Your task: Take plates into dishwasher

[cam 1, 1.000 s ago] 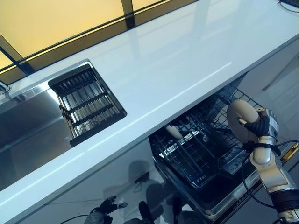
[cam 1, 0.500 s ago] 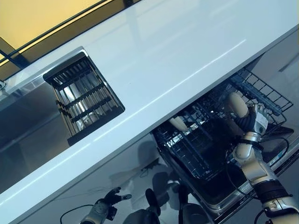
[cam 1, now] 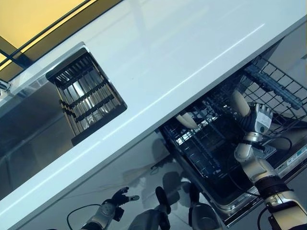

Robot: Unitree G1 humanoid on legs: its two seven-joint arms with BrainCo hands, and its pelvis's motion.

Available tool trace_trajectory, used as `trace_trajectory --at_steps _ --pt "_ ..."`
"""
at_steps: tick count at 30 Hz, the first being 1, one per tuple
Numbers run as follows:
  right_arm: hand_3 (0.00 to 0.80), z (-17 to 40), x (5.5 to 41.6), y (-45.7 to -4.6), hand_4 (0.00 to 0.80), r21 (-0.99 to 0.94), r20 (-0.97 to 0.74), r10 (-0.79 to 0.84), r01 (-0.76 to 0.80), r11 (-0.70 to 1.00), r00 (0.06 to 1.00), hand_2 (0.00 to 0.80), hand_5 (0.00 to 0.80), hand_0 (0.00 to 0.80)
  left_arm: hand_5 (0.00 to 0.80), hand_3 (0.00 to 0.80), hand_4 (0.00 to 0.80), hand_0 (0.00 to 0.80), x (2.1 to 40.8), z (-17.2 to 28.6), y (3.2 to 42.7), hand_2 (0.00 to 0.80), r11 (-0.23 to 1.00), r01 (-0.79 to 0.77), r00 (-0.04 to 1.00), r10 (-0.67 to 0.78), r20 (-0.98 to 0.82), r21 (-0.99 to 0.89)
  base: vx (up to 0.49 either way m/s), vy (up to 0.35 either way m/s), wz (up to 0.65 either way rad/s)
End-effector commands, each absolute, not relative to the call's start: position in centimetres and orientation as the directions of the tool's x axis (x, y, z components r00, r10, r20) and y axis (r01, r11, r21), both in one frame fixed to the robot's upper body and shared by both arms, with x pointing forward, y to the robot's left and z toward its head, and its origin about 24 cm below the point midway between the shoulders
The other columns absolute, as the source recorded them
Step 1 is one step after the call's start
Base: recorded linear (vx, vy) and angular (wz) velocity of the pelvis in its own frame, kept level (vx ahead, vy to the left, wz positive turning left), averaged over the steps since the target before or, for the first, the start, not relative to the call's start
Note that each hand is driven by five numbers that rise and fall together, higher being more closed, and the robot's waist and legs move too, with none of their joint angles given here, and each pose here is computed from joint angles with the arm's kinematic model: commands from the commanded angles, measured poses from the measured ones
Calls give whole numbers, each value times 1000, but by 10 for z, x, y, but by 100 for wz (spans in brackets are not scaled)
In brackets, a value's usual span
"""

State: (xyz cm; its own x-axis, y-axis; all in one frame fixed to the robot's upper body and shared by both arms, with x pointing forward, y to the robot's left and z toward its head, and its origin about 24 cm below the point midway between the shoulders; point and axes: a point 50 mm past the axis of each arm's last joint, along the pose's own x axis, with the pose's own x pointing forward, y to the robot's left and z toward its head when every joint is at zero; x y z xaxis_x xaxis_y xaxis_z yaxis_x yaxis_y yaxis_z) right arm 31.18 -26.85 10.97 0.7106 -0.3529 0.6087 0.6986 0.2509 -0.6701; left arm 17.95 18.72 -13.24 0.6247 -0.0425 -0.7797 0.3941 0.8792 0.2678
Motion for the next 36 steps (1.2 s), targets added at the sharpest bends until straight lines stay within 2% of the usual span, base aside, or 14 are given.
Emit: trace_trajectory --at_steps 1,16,23,36 --pt "800 136 326 -255 800 -603 707 -281 761 241 649 800 800 800 0 0 0 0 186 -130 184 0 879 401 631 -61 -774 257 0 0 0" --pt "800 132 351 -278 800 -793 511 -361 590 152 780 800 800 800 0 0 0 0 205 -120 184 0 857 429 658 -80 -749 285 -4 -8 7" --pt "800 131 355 -285 800 -829 450 -410 542 140 794 800 800 800 0 0 0 0 216 -113 186 0 853 425 674 -76 -735 302 -18 -20 2" --pt "800 119 360 -283 800 -846 330 -482 481 231 812 800 800 800 0 0 0 0 226 -107 182 0 849 426 692 -83 -717 313 0 0 0"
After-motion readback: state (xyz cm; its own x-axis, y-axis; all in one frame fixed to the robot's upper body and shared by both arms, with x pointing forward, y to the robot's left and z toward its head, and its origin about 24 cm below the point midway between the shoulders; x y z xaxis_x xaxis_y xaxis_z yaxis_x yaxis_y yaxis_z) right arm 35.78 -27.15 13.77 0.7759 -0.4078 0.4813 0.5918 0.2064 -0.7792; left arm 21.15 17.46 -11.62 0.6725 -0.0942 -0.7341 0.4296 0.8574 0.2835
